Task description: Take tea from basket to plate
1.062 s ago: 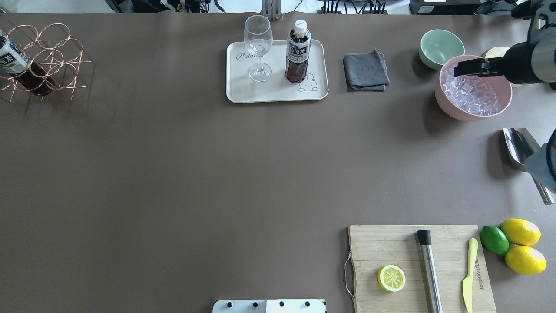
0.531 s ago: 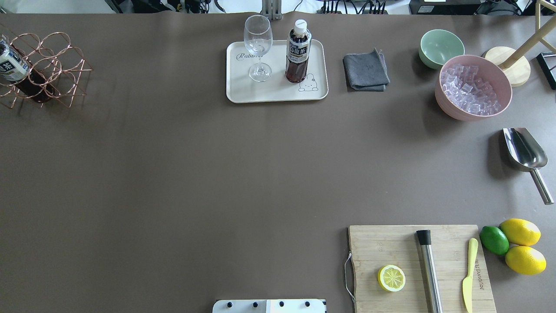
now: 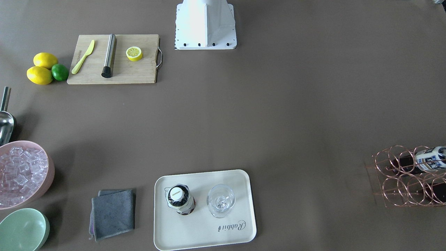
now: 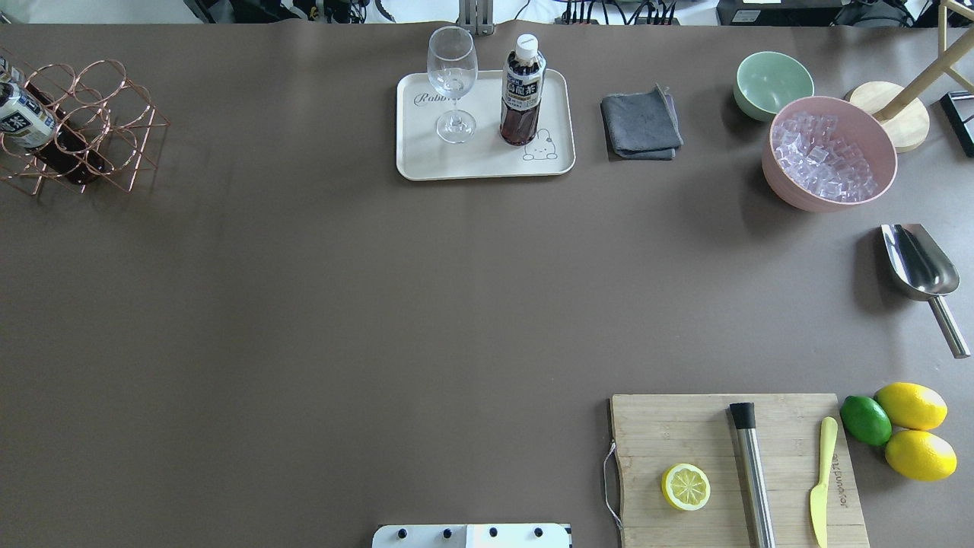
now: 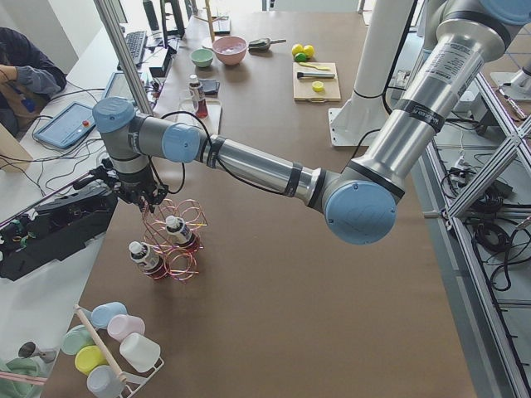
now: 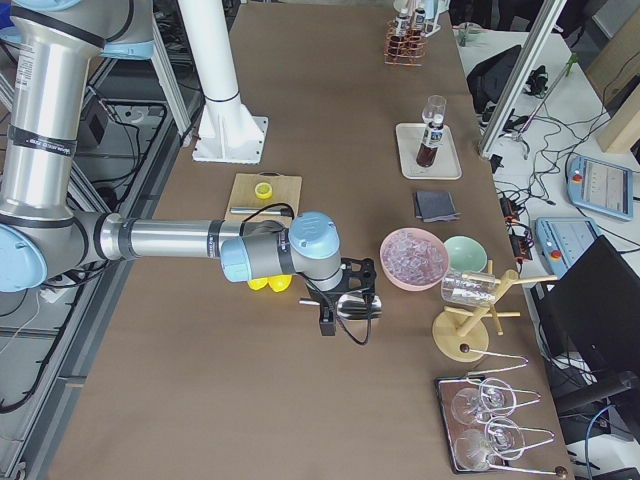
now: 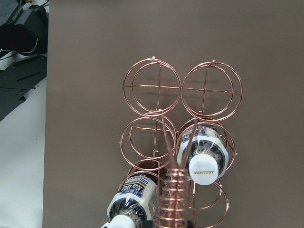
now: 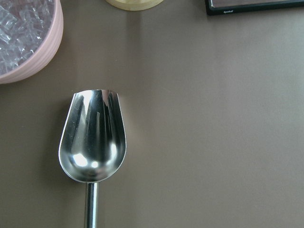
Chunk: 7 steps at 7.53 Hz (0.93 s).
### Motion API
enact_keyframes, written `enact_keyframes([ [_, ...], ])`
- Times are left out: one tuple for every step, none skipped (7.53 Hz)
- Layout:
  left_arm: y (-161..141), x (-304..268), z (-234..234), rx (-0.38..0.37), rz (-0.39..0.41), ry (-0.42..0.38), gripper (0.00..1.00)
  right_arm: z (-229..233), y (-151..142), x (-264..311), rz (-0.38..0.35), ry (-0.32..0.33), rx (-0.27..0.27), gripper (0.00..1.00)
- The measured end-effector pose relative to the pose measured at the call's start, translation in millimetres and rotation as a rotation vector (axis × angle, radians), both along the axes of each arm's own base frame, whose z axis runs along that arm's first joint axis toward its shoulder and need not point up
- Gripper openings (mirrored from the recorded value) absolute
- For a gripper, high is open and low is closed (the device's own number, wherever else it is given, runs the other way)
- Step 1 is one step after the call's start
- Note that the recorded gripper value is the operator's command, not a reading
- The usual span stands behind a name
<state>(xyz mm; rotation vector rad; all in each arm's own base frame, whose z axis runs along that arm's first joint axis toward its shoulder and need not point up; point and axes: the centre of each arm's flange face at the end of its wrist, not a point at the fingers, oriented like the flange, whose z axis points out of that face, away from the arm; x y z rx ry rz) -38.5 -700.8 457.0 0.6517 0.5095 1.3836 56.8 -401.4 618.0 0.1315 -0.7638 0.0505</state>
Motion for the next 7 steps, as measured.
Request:
enact_keyframes([
  [1.8, 0.3, 2.6, -0.004, 0.0, 0.001, 0.49, 3.6, -3.4, 4.3, -0.023, -0.013, -0.033, 1.0],
  [2.7, 0.6, 4.9, -0.01, -0.002, 0.002, 0.98, 3.7, -9.6, 4.4, -0.034, -0.015, -0.059, 1.0],
  [3.4, 0.9, 6.7, -0.018, -0.005, 0.002, 0.98, 3.1, -13.5, 3.8, -0.037, -0.017, -0.085, 1.0],
  [4.0, 0.5, 7.2, -0.031, -0.016, 0.004, 0.98, 0.2, -14.8, 4.2, -0.036, -0.02, -0.11, 1.0],
  [4.2, -0.4, 6.6, -0.042, -0.028, 0.006, 0.98, -0.7, -14.3, 4.4, -0.034, -0.023, -0.125, 1.0],
  [4.2, -0.8, 5.4, -0.05, -0.038, 0.008, 0.98, 1.5, -12.8, 4.5, -0.034, -0.025, -0.135, 1.0],
  [4.3, -1.2, 4.1, -0.056, -0.047, 0.009, 0.98, 2.6, -11.7, 4.8, -0.034, -0.025, -0.137, 1.0],
])
